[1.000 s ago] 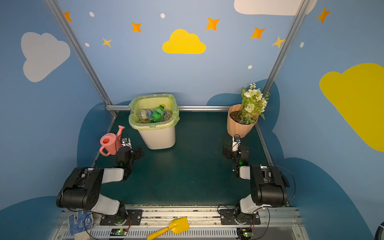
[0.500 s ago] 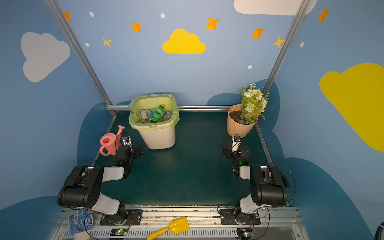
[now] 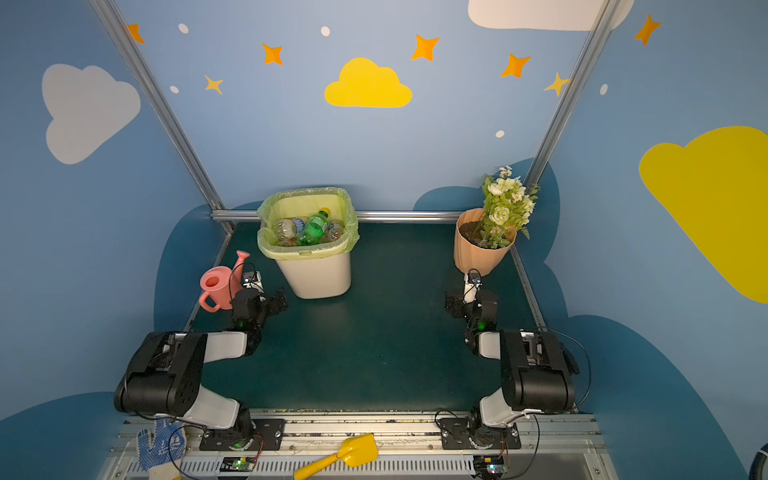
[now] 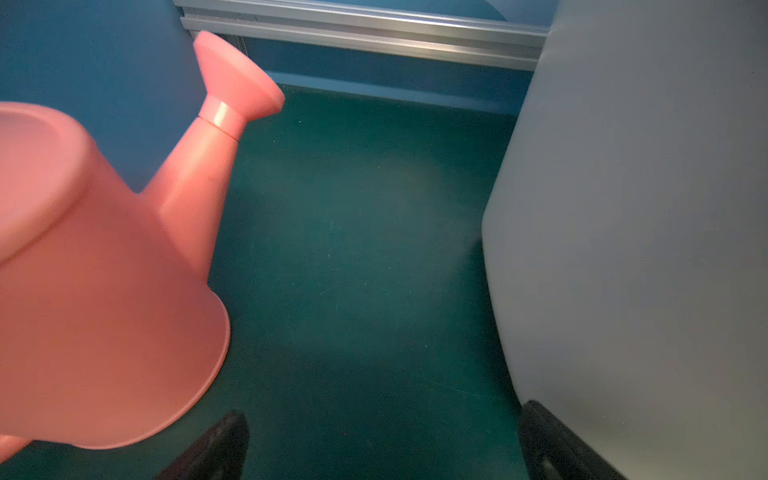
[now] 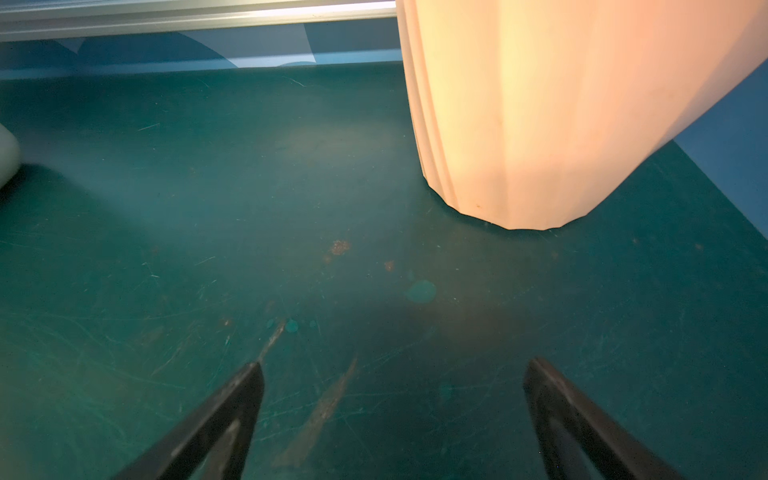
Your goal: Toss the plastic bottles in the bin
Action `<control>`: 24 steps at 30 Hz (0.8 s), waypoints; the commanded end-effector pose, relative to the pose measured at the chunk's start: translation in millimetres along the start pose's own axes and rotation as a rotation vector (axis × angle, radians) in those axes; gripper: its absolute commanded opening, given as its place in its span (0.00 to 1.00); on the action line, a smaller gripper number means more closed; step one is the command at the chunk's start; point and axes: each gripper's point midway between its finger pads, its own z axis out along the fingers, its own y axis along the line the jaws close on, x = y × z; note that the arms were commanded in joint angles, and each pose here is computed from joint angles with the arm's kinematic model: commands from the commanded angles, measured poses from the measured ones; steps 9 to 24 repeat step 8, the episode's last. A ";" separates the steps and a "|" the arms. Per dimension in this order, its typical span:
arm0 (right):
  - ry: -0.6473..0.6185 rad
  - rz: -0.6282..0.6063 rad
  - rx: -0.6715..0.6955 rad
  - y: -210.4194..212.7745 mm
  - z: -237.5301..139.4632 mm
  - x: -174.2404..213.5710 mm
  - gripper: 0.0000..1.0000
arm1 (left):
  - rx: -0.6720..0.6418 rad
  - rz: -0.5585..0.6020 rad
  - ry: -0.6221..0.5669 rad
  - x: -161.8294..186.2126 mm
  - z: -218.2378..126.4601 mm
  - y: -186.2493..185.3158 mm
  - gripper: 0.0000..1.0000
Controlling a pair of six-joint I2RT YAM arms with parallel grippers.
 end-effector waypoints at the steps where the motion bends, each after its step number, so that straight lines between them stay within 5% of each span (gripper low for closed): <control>1: -0.022 -0.013 -0.003 1.4 0.1 -11.7 0.97 | 0.001 -0.007 0.000 -3.4 2.3 0.6 1.00; 24: -0.024 -0.015 0.000 1.6 -0.4 -11.7 0.97 | 0.010 -0.018 0.008 -3.1 3.6 1.5 1.00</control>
